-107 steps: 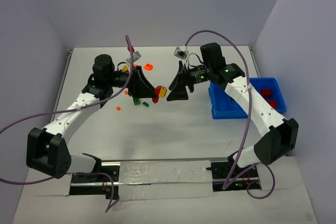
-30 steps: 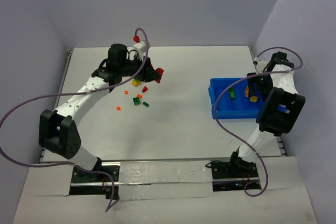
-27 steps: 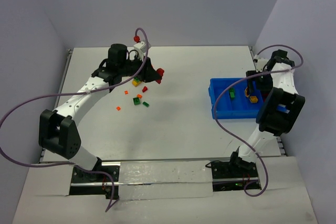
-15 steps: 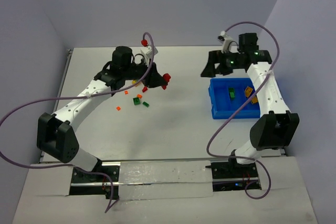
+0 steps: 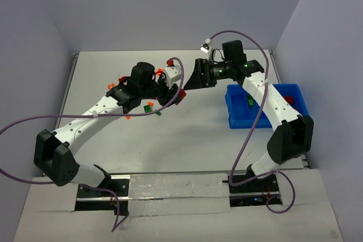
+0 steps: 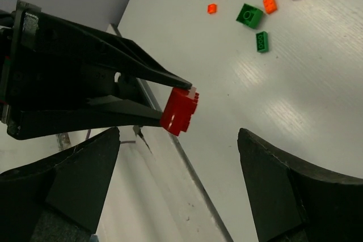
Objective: Sort the legos into containers by color
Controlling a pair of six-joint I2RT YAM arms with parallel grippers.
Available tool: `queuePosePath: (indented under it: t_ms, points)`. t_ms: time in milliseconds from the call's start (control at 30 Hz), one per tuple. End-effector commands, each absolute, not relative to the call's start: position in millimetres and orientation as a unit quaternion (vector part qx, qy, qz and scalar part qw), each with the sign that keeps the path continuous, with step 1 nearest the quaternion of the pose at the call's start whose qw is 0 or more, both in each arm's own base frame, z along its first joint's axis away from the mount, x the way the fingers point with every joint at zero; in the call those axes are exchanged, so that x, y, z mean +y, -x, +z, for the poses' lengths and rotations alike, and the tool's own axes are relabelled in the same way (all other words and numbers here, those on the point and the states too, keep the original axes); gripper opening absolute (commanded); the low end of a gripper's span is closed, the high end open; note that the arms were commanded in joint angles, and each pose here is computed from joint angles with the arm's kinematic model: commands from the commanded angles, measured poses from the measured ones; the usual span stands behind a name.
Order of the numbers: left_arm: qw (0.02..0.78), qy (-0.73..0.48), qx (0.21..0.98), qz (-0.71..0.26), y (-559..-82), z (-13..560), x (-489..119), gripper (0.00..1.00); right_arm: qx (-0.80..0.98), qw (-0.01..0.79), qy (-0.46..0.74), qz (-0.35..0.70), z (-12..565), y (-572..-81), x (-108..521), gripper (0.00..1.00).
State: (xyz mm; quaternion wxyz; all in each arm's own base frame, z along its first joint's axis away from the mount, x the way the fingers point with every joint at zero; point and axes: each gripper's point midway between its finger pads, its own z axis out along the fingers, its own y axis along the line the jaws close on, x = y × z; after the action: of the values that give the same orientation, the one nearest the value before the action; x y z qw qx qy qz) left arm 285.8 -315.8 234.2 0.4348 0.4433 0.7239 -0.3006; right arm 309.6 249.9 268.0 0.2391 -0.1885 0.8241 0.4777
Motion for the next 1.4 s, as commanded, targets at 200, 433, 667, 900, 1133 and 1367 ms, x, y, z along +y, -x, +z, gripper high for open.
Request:
queuePosePath:
  t_ms: [200, 433, 667, 900, 1133, 1367]
  points:
    - [0.463, -0.457, 0.704, -0.283, -284, 255, -318, 0.00, 0.830, 0.219, 0.222, 0.462, 249, -300, 277, 0.77]
    - [0.461, -0.462, 0.702, -0.285, -280, 256, -321, 0.00, 0.833, 0.202, 0.216, 0.467, 243, -305, 286, 0.65]
    - [0.468, -0.458, 0.704, -0.275, -284, 258, -321, 0.00, 0.833, 0.188, 0.215, 0.474, 238, -305, 290, 0.19]
    - [0.489, -0.423, 0.726, -0.236, -303, 262, -311, 0.73, 0.837, 0.194, 0.232, 0.457, 239, -293, 273, 0.00]
    - [0.491, -0.375, 0.742, -0.262, -316, 276, -287, 0.99, 0.885, 0.260, 0.168, 0.348, 228, -321, 164, 0.00]
    - [0.486, -0.327, 0.766, -0.262, -325, 268, -272, 0.99, 0.927, 0.344, 0.015, 0.148, 229, -328, -21, 0.00]
